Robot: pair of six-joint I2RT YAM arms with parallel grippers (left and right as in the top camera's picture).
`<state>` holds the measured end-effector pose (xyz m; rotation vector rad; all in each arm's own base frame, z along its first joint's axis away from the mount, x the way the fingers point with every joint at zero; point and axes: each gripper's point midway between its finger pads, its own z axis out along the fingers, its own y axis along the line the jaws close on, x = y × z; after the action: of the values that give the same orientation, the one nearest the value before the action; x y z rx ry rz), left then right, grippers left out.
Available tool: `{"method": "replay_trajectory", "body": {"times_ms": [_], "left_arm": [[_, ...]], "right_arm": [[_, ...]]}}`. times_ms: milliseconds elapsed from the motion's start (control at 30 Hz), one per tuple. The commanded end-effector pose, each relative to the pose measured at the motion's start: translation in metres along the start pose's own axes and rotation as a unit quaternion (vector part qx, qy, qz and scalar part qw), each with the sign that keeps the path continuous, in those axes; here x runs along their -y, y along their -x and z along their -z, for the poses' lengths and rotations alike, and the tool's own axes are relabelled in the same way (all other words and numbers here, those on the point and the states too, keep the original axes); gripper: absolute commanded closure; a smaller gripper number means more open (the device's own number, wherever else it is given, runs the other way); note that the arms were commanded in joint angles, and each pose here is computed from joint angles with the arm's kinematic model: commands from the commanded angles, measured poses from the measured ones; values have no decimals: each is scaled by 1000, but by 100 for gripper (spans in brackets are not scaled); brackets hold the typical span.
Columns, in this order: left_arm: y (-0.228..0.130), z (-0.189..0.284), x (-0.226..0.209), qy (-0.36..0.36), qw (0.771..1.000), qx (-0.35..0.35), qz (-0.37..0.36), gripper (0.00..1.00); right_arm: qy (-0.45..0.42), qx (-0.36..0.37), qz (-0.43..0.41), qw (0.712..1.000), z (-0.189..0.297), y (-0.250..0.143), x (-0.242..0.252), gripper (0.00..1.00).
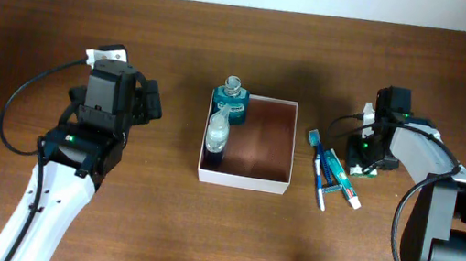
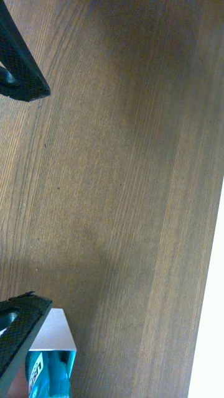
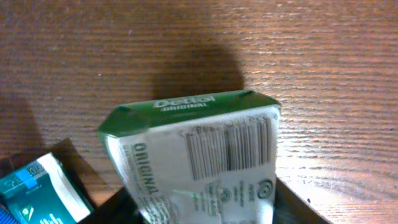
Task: Pack container
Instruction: 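Close the right gripper on the green-white Dettol soap bar, then lift the Dettol soap bar and carry it left over the box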
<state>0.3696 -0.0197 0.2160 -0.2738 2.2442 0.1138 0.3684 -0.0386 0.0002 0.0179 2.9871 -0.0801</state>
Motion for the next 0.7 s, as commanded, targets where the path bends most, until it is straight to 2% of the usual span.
{"method": "replay_trajectory", "body": {"times_ms": [0, 133, 567, 667], "left_arm": [[4, 3, -2, 3, 1000, 6, 2, 1], [4, 3, -2, 3, 1000, 6, 2, 1], [4, 3, -2, 3, 1000, 6, 2, 0], [4, 3, -2, 3, 1000, 6, 2, 1]], "right_arm": [[-18, -23, -10, 1000, -10, -11, 8, 57], [-18, -26, -9, 999, -10, -12, 8, 70], [-26, -17, -10, 999, 25, -3, 12, 72], [-26, -4, -39, 999, 43, 5, 14, 72]]}}
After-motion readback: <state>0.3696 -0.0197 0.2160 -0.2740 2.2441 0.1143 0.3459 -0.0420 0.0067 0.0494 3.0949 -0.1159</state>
